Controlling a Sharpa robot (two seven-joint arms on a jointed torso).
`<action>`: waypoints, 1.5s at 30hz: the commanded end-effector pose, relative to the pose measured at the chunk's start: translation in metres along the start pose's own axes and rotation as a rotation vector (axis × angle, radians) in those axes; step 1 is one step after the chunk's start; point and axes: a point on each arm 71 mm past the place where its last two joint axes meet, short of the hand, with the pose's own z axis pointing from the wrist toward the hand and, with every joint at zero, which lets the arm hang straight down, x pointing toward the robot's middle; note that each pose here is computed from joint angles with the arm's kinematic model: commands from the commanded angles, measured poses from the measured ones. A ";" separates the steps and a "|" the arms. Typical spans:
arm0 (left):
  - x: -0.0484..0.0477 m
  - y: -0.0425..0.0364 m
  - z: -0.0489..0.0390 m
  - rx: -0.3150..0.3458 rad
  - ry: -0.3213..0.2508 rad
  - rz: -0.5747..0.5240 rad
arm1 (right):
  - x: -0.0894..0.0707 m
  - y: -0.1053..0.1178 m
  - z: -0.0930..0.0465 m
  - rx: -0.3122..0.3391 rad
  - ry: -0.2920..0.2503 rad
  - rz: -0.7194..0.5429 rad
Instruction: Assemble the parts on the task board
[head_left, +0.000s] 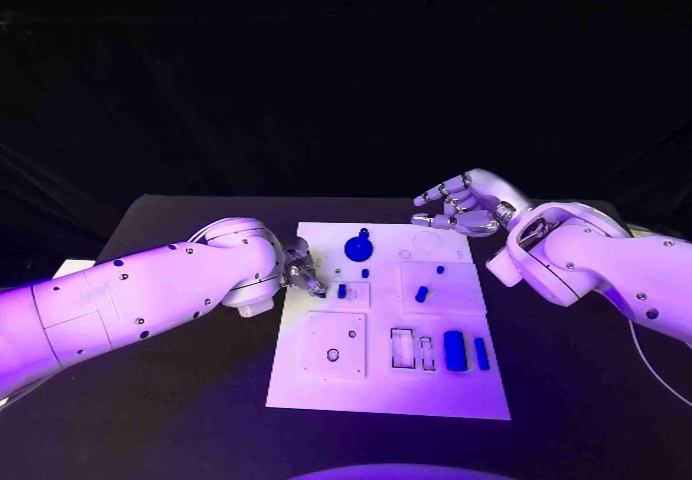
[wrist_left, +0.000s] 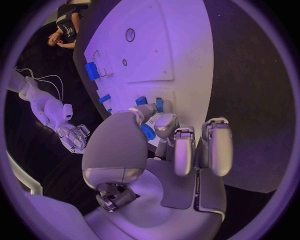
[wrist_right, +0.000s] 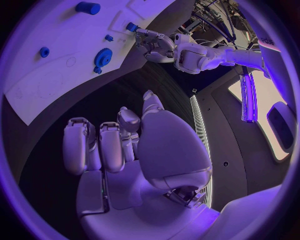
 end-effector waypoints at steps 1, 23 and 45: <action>0.0031 0.0002 -0.0001 -0.015 0.026 0.041 | 0.002 0.001 0.000 -0.005 0.016 0.000; 0.0051 -0.0054 0.0055 -0.020 0.056 0.031 | 0.004 0.003 0.001 -0.010 0.021 0.002; 0.0050 -0.0038 0.0084 -0.047 0.071 0.022 | 0.006 0.006 0.001 -0.016 0.023 0.006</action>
